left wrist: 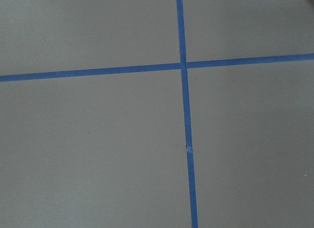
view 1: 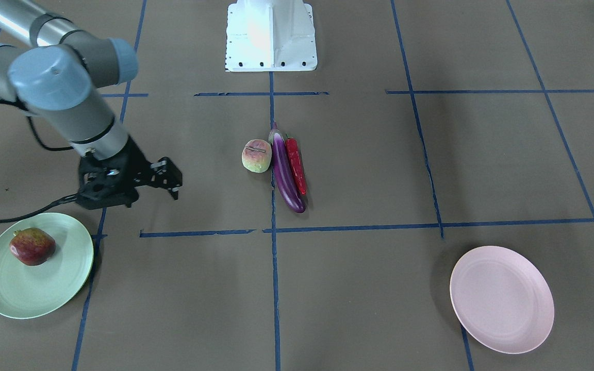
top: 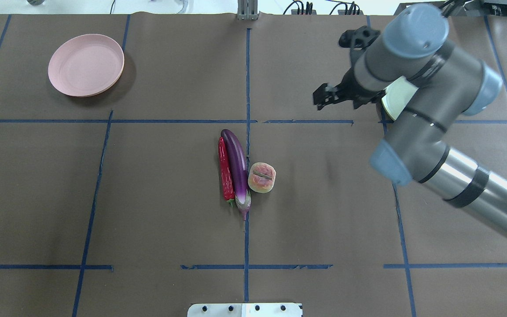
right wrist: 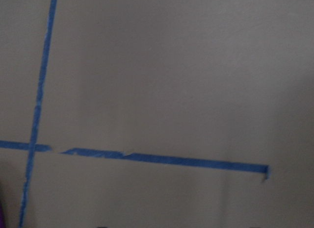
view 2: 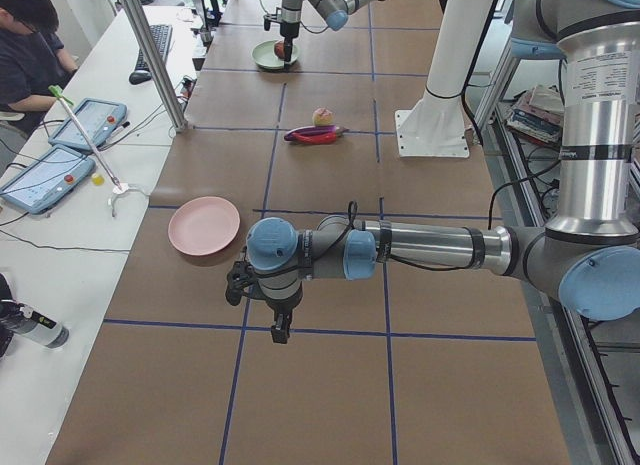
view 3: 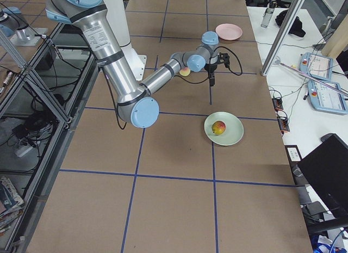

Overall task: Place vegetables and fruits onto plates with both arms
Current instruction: 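Move the right gripper back to the pink peach and grasp it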

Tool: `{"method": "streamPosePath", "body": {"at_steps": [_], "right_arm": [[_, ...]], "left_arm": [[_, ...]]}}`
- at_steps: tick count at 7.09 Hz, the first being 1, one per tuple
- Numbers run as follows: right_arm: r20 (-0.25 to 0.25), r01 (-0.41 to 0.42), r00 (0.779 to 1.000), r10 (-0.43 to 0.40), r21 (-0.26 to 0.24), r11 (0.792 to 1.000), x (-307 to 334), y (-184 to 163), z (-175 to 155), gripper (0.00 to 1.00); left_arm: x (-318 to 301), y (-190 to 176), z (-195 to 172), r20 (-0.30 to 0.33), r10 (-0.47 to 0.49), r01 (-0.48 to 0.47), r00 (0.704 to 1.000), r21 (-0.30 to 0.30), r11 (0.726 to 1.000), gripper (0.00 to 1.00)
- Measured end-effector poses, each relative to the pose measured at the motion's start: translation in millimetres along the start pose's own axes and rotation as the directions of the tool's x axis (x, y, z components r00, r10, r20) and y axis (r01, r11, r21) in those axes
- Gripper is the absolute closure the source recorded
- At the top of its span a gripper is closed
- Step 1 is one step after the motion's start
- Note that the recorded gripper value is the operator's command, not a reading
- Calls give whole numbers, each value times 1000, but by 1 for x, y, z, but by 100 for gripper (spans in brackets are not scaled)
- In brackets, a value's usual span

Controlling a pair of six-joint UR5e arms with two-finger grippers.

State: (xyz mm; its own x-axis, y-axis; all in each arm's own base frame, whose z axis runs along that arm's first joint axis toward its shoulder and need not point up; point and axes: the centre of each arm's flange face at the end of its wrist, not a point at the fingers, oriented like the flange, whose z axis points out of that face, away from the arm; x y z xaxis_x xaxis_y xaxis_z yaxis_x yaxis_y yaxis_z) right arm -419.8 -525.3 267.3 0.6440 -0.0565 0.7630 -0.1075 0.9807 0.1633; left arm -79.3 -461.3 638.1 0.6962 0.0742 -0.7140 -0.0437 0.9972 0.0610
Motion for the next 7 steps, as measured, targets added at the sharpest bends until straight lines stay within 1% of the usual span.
{"method": "streamPosePath", "body": {"at_steps": [1,2,3,4,5,7], "right_arm": [[-28,-35,999,35,14,999,-61,39,15,0],[-63,-50,997,52,23,998,-113,76,23,0],[-82,-63,995,65,29,998,-151,105,28,0],[-91,-70,993,73,34,997,-170,123,31,0],[-103,-68,992,71,36,997,-174,133,37,0],[-138,-55,989,60,38,998,-170,142,54,0]], "left_arm": [[0,0,0,0,0,0,1000,0,1000,0],[0,0,0,0,-1,1,1000,-1,1000,0],[0,0,1,0,-1,1,1000,-1,1000,0],[-1,0,1,0,-1,1,1000,-1,1000,0],[-1,0,1,0,-1,1,1000,-1,1000,0],[-1,0,1,0,-1,1,1000,-1,1000,0]]}}
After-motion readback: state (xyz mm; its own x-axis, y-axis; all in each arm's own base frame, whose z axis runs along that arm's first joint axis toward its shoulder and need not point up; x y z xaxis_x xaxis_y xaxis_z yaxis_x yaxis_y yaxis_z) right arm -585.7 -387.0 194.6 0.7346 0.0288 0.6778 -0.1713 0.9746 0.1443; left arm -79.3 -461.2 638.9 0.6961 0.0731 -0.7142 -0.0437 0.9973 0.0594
